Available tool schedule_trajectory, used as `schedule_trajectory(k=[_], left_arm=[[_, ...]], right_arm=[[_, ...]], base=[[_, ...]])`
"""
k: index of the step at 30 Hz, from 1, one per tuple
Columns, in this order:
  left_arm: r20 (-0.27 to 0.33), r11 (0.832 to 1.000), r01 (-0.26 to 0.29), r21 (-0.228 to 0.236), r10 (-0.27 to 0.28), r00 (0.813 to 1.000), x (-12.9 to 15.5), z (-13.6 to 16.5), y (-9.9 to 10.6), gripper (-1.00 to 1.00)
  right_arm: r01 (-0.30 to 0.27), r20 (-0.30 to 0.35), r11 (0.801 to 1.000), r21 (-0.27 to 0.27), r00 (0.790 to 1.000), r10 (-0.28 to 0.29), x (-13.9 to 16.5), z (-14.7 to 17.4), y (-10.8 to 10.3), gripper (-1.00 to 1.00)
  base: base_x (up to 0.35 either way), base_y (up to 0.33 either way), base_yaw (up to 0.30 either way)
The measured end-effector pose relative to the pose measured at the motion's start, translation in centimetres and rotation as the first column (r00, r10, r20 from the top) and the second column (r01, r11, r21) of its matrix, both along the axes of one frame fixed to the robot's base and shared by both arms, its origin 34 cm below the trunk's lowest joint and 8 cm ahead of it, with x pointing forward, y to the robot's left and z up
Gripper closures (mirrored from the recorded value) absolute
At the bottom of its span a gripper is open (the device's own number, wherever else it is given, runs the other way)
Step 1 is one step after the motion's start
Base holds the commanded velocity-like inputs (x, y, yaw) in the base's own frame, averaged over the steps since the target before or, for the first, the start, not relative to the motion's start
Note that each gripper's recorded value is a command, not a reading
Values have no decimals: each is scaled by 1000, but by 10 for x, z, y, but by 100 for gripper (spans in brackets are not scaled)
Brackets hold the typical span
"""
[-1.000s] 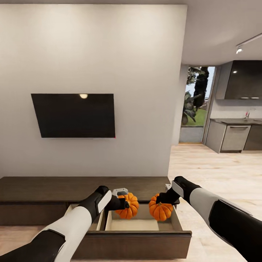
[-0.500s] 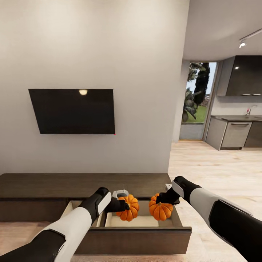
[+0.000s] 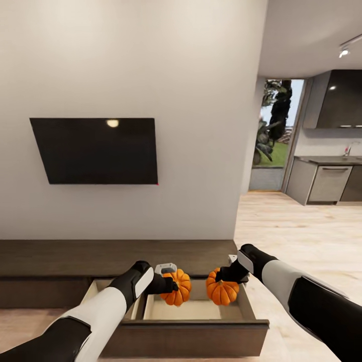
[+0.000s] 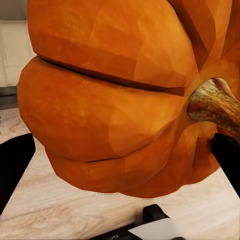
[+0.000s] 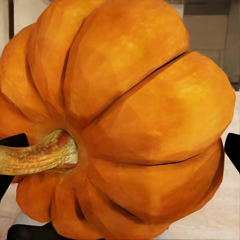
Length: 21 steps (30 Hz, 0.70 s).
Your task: Place each of the two pumpkins and all three candles from the living room inside a cabinet in the living room (use any cabinet), then make sure every cabinet is closed, and position the cauldron so it is next to a table in the living room.
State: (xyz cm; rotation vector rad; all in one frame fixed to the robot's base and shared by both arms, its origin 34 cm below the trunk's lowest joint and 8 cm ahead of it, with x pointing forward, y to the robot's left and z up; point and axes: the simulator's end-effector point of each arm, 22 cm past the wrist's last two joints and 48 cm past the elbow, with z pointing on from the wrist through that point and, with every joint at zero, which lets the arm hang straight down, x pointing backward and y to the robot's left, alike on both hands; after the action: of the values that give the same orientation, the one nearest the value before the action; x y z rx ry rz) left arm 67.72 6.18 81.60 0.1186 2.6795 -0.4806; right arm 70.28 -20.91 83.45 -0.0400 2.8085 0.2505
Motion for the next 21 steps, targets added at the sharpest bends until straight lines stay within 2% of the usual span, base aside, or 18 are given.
schedule_trajectory(k=[7, 15, 21], left_arm=[[-15, 1000, 4, 5, -4, 1000, -2, -8, 1, 100], [-30, 1000, 5, -3, -5, 1000, -4, -15, -1, 100], [-39, 999, 19, -33, -20, 999, -6, -20, -8, 100]], right_arm=[[-2, -15, 1000, 0, 1000, 2, -2, -8, 1, 100], [-1, -29, 1000, 2, 1000, 1, -4, -16, 2, 100], [-1, -39, 1000, 2, 999, 1, -5, -25, 1, 100]], base=[[293, 0, 0], [32, 0, 0], [1, 0, 0]])
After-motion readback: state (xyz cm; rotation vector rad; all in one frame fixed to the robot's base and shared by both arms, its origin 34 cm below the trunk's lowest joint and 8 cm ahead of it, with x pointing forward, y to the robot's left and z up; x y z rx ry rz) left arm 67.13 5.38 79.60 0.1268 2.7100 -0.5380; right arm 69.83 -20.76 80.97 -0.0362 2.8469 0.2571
